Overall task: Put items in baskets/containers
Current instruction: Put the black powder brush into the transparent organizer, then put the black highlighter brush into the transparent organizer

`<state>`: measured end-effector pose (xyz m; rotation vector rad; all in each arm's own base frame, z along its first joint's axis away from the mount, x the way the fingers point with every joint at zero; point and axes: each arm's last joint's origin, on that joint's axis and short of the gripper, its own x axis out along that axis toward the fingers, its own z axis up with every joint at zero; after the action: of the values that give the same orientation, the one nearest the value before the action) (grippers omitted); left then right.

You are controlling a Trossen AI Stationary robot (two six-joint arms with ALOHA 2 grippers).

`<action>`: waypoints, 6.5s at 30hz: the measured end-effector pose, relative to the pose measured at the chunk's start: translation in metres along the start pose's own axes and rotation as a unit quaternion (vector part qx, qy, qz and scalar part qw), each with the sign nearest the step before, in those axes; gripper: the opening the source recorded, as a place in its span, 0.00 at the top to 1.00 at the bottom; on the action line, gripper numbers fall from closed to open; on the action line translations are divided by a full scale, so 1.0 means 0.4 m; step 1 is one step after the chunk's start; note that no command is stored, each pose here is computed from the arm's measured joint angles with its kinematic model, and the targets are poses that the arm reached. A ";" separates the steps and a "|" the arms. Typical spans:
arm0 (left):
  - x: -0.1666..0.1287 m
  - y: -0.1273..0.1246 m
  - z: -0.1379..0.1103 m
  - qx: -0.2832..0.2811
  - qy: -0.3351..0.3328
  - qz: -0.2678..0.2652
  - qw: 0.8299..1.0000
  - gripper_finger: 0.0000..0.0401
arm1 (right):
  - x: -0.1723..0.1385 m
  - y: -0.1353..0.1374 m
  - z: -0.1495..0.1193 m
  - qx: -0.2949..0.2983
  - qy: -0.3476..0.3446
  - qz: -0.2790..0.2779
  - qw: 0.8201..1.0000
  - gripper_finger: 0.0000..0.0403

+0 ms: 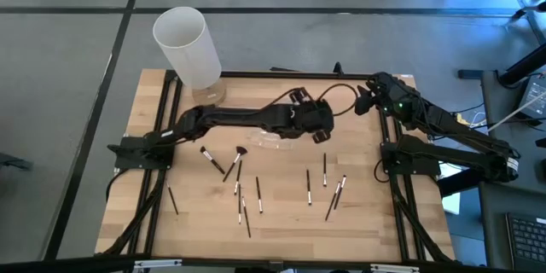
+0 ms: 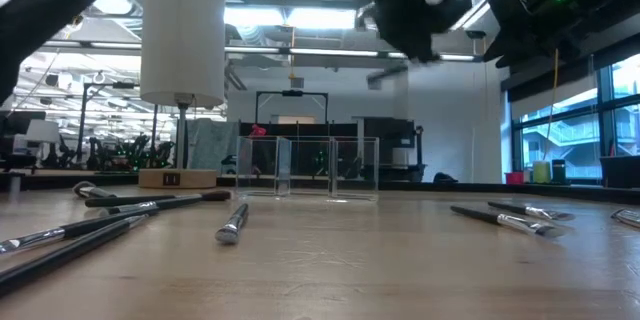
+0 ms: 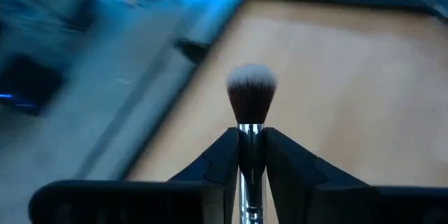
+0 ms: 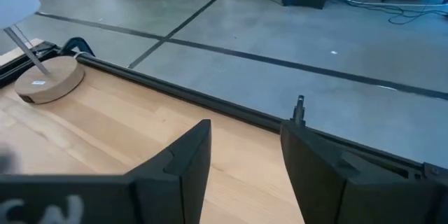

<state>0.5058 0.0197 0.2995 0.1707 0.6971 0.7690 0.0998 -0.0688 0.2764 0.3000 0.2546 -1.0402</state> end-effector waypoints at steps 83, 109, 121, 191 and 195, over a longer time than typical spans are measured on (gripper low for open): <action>-0.048 0.179 -0.461 -0.180 -0.199 -0.116 0.956 0.85 | 0.052 0.028 -0.007 -0.002 0.027 -0.005 1.000 0.57; -0.171 0.230 -0.380 -0.012 -0.128 -0.084 0.988 0.65 | 0.097 0.085 0.036 -0.025 -0.040 0.114 0.992 0.57; -0.319 0.257 -0.450 -0.130 0.207 -0.172 0.954 0.68 | 0.073 0.110 0.103 0.006 -0.162 0.235 0.958 0.57; -0.142 0.088 -0.630 -0.114 0.371 -0.112 0.915 0.69 | 0.127 0.166 0.180 -0.044 -0.186 0.254 0.948 0.57; -0.142 0.087 -0.628 -0.110 0.368 -0.118 0.916 0.65 | 0.127 0.166 0.180 -0.044 -0.186 0.254 0.948 0.57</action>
<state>0.2970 -0.0205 0.1499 -0.4307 1.3090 0.6649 0.1870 -0.1044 0.3339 0.0739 -0.1185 -0.5542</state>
